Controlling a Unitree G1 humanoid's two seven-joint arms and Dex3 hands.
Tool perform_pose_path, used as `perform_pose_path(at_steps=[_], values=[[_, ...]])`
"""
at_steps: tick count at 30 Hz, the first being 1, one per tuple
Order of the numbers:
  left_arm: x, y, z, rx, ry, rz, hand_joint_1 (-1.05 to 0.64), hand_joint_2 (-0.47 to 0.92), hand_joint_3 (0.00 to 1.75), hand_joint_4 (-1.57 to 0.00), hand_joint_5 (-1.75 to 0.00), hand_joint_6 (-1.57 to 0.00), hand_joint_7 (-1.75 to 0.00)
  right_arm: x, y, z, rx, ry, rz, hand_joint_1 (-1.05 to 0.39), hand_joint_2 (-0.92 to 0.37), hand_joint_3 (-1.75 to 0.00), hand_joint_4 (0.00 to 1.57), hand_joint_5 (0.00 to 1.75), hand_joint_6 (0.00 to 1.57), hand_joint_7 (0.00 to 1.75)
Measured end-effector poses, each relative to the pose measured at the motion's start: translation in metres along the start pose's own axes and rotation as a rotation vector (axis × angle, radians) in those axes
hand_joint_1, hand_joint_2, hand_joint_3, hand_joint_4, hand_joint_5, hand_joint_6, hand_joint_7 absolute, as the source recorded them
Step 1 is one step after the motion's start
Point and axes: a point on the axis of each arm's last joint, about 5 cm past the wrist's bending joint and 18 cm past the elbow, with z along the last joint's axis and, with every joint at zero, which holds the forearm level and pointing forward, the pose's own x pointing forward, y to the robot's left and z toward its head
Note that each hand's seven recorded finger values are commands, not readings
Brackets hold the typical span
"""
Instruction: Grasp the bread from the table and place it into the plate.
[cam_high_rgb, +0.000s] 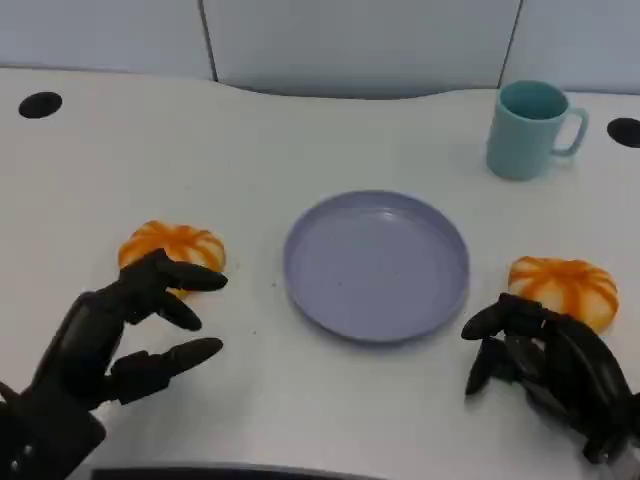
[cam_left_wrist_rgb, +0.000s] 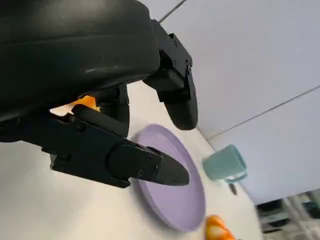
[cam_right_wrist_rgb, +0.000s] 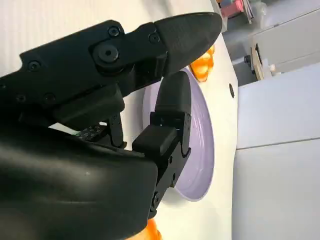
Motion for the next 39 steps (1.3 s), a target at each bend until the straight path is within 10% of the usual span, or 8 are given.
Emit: perform_pose_path(at_steps=[12,13,16,33,39], values=[[0.015,0.011,0.014,0.402,-0.024,-0.014,-0.62,0.92,0.06,0.0,-1.22,-0.28,-0.42,-0.001,0.0009,-0.002,-0.003,-0.002,-0.001,-0.54,-0.92,-0.13,0.67,1.52,0.73,1.04],[0.015,0.01,0.014,0.403,-0.025,-0.02,-0.68,0.92,0.05,-0.01,-0.83,-0.24,-0.27,-0.001,0.001,-0.002,-0.002,-0.003,0.0,-0.56,-0.92,-0.13,0.67,1.53,0.74,1.04],[0.022,0.015,0.017,0.589,0.017,-0.069,-0.72,0.92,0.04,-0.05,-0.52,-0.25,-0.1,0.0,0.0015,-0.002,-0.009,-0.009,0.002,-0.56,-0.92,-0.13,0.67,1.53,0.74,1.04],[0.032,0.022,0.023,0.73,0.016,-0.058,-0.72,0.92,0.04,-0.06,-0.45,-0.27,-0.05,0.0,0.0023,-0.002,-0.012,-0.012,0.004,-0.57,-0.92,-0.13,0.67,1.54,0.74,1.05],[0.051,0.023,0.028,0.938,0.085,-0.086,-0.87,0.92,0.07,0.0,-0.19,-0.15,-0.03,0.0,0.0031,-0.003,-0.017,-0.014,0.006,-0.54,-0.92,-0.14,0.65,1.56,0.73,1.05]])
